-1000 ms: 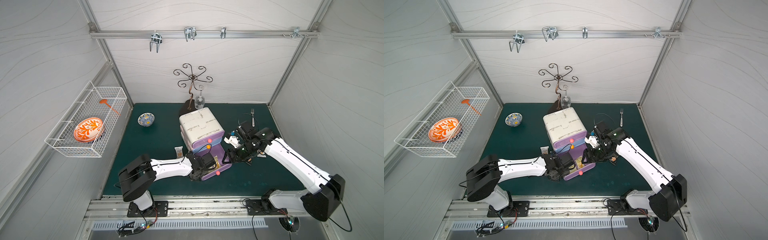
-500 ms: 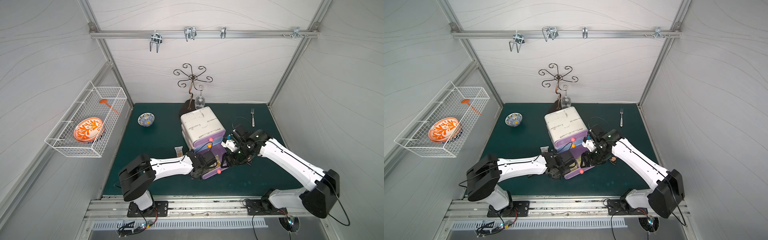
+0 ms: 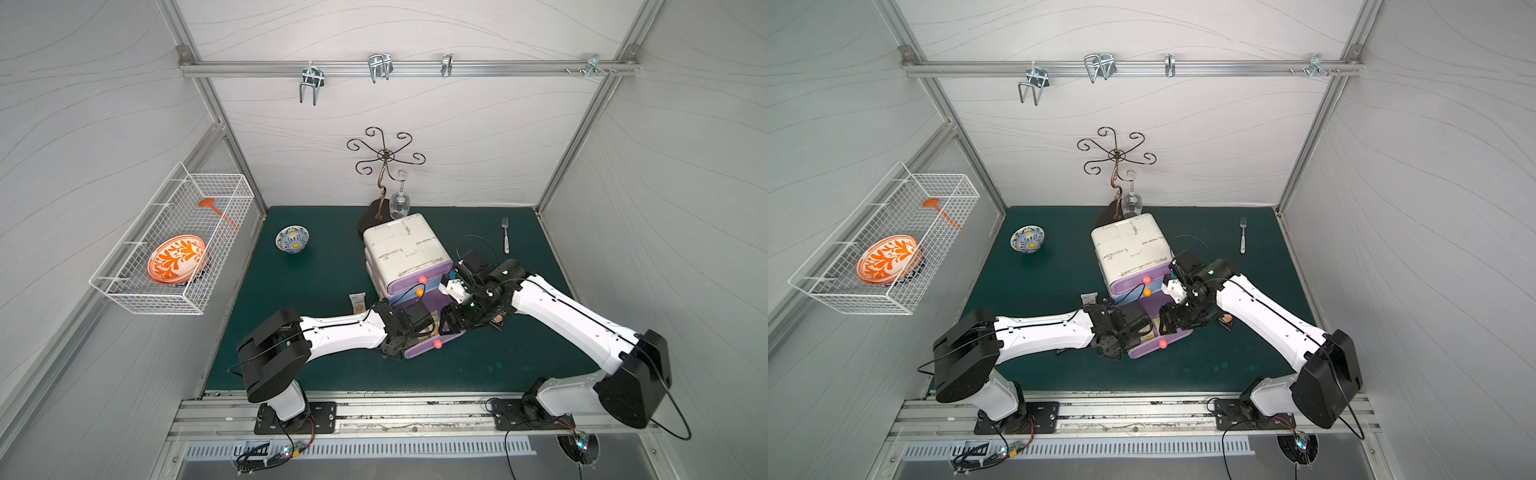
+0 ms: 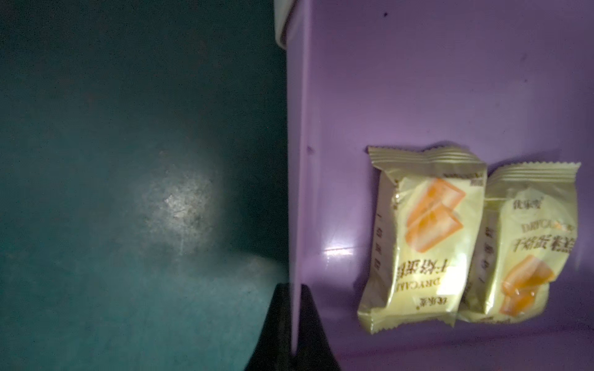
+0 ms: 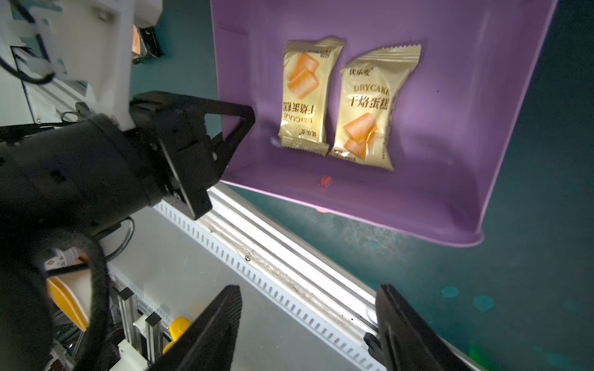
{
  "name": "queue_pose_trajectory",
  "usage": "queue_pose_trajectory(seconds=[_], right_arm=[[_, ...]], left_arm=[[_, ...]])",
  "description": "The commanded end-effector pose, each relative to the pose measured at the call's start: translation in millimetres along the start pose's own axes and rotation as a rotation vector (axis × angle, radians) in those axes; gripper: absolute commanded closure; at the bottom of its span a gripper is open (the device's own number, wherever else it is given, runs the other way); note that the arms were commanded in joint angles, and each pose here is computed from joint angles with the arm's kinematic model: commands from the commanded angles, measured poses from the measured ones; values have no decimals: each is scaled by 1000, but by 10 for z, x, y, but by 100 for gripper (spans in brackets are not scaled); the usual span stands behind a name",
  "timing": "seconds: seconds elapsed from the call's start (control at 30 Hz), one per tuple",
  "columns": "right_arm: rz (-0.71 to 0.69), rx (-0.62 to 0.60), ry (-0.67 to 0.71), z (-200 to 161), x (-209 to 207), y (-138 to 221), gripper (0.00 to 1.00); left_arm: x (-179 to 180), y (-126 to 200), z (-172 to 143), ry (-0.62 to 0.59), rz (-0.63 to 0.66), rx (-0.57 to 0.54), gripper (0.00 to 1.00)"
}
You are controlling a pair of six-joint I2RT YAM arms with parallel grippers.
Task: Take the cookies out of the drawer
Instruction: Pick up the cookie from the drawer.
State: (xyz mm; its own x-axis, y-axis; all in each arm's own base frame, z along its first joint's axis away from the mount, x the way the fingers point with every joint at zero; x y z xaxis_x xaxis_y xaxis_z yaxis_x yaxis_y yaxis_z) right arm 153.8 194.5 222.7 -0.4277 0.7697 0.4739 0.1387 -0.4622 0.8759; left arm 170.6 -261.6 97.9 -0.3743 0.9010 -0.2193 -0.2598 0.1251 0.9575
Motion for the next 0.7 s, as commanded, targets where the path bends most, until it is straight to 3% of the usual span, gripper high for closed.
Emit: queue_pose_trajectory(seconds=[0.0,0.3,0.67], right_arm=[[-54,-12,18,63,-29,-70,29],[-101,-66,59,250,-23,-111,29],[-163,-20,145,390,-25,-439,30]], left_arm=[[-366,189,114,-27,-139,-52,100],[-329,148,94,-30,-128,-43,100],[-349,155,117,-23,-131,-48,100]])
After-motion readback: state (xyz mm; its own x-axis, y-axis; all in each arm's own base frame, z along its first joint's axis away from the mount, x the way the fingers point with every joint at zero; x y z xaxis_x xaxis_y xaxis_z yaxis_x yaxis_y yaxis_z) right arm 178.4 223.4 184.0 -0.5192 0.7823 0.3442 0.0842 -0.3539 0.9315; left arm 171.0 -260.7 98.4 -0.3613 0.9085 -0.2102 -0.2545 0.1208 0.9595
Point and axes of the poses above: each gripper's point midway between its finger pads, its own y axis back along the fingers, its own x axis along the line the jaws close on, z = x × y, the point moved 6 cm from there along y, back along the fingers, and after that the axes turned 1 degree about y, right-handed, at the moved point
